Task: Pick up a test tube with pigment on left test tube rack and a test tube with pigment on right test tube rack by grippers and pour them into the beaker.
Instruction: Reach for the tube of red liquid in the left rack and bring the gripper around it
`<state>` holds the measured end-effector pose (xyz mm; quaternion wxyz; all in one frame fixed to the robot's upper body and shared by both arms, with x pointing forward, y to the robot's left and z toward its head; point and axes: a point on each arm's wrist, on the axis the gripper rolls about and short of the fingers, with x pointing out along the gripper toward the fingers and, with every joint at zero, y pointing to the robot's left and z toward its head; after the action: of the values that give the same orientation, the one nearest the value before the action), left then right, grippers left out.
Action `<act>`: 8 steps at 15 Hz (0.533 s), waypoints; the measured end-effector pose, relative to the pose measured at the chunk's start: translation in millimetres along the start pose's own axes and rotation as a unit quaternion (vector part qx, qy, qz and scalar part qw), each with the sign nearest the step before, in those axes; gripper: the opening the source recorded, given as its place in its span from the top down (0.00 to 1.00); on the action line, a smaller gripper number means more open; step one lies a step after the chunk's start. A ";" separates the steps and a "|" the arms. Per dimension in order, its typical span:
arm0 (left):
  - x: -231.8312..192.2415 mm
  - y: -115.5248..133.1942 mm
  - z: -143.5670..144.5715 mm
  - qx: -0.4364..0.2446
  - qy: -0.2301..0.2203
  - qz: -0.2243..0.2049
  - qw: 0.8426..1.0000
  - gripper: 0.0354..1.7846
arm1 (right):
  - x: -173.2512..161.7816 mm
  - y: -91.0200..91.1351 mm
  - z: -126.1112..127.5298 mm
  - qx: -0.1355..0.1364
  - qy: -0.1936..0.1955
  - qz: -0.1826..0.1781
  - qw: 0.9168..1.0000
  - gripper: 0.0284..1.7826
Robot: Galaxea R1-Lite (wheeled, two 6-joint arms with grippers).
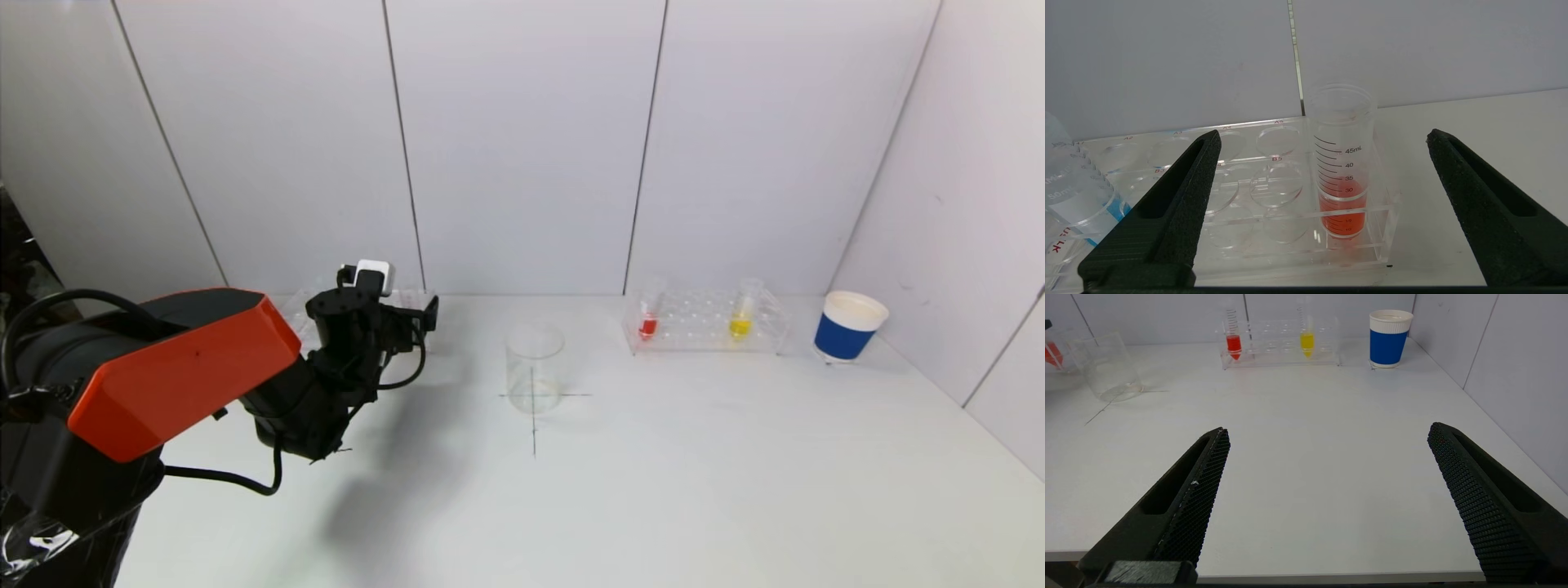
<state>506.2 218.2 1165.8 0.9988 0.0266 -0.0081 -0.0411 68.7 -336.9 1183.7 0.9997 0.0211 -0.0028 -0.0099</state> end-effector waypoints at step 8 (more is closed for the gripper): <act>0.1 -0.1 -0.1 0.000 0.000 0.000 1.000 0.01 | 0.0 0.0 0.0 0.000 0.000 0.000 1.000 0.01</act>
<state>506.3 218.1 1165.7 0.9988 0.0264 -0.0079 -0.0412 68.7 -336.9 1183.7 0.9997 0.0211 -0.0028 -0.0097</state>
